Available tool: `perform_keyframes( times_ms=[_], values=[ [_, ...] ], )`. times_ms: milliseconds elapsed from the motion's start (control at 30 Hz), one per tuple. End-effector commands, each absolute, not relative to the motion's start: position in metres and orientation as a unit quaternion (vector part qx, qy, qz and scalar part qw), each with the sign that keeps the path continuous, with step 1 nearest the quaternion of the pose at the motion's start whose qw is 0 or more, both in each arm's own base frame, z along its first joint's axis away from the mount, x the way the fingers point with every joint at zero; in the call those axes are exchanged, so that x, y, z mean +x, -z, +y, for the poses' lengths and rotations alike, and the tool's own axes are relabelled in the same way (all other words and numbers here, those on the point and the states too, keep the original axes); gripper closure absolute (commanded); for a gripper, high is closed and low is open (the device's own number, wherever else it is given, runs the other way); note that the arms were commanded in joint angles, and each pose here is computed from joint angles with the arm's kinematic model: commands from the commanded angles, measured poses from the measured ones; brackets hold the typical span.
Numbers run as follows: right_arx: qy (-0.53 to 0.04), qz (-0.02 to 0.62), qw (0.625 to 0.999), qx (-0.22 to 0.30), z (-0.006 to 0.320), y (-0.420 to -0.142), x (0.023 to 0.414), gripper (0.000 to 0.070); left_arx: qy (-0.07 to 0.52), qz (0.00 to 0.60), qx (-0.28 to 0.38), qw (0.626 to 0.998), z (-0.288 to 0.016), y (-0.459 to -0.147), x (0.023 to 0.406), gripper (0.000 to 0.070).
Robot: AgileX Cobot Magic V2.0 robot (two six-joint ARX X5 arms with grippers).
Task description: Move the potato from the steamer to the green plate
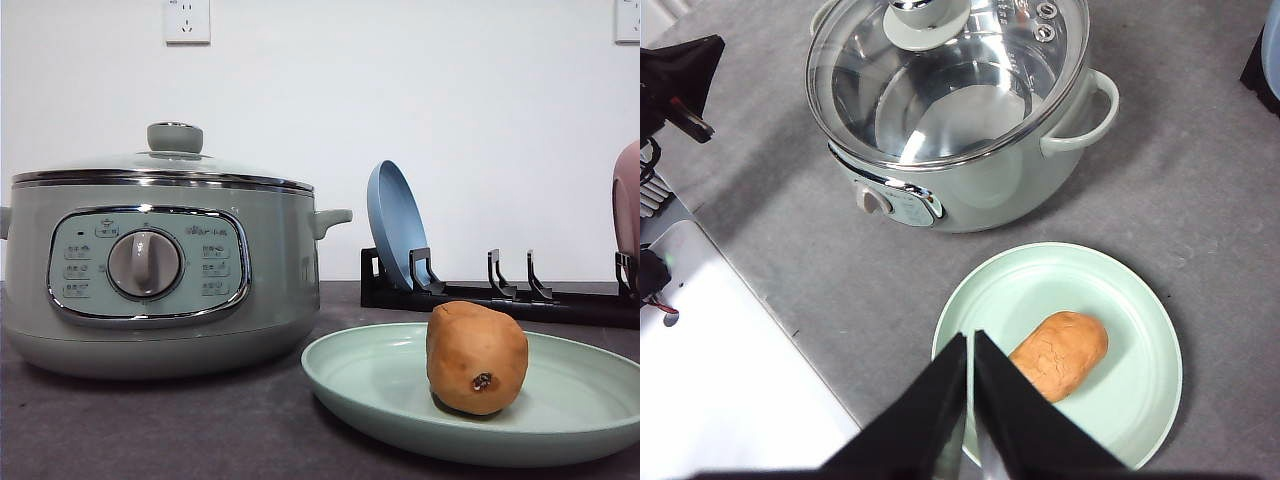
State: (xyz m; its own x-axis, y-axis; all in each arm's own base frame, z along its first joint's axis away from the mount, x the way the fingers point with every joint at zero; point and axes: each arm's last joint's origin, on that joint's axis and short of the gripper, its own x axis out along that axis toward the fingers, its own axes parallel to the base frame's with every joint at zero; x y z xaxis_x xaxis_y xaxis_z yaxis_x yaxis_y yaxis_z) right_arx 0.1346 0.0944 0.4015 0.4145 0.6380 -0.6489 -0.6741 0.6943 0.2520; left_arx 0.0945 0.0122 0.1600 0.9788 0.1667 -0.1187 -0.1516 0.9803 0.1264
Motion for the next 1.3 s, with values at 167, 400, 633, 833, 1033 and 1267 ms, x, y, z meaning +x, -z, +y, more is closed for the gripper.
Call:
perform_keyframes(
  times_ms=[167, 400, 633, 833, 1033, 1267],
  values=[
    [-0.397, 0.363, 0.843, -0.026, 0.095, -0.407, 0.134, 0.0700, -0.083, 0.080, 0.053, 0.992, 0.013, -0.152, 0.095, 0.0696],
    [-0.397, 0.363, 0.843, -0.026, 0.095, -0.407, 0.134, 0.0700, -0.083, 0.080, 0.053, 0.992, 0.013, -0.152, 0.095, 0.0696],
    [-0.397, 0.363, 0.843, -0.026, 0.095, -0.407, 0.134, 0.0700, -0.083, 0.080, 0.053, 0.992, 0.013, -0.152, 0.095, 0.0696],
    [-0.397, 0.363, 0.843, -0.027, 0.095, -0.407, 0.134, 0.0700, -0.083, 0.080, 0.053, 0.992, 0.013, -0.152, 0.095, 0.0696],
    [-0.394, 0.337, 0.854, -0.041, 0.091, -0.411, 0.134, 0.0700, -0.083, 0.080, 0.053, 0.992, 0.013, -0.152, 0.095, 0.0696],
    [-0.344, 0.177, 0.922, -0.011, 0.067, -0.421, 0.139, 0.0700, -0.083, 0.080, 0.053, 0.992, 0.013, -0.152, 0.095, 0.0696]
  ],
)
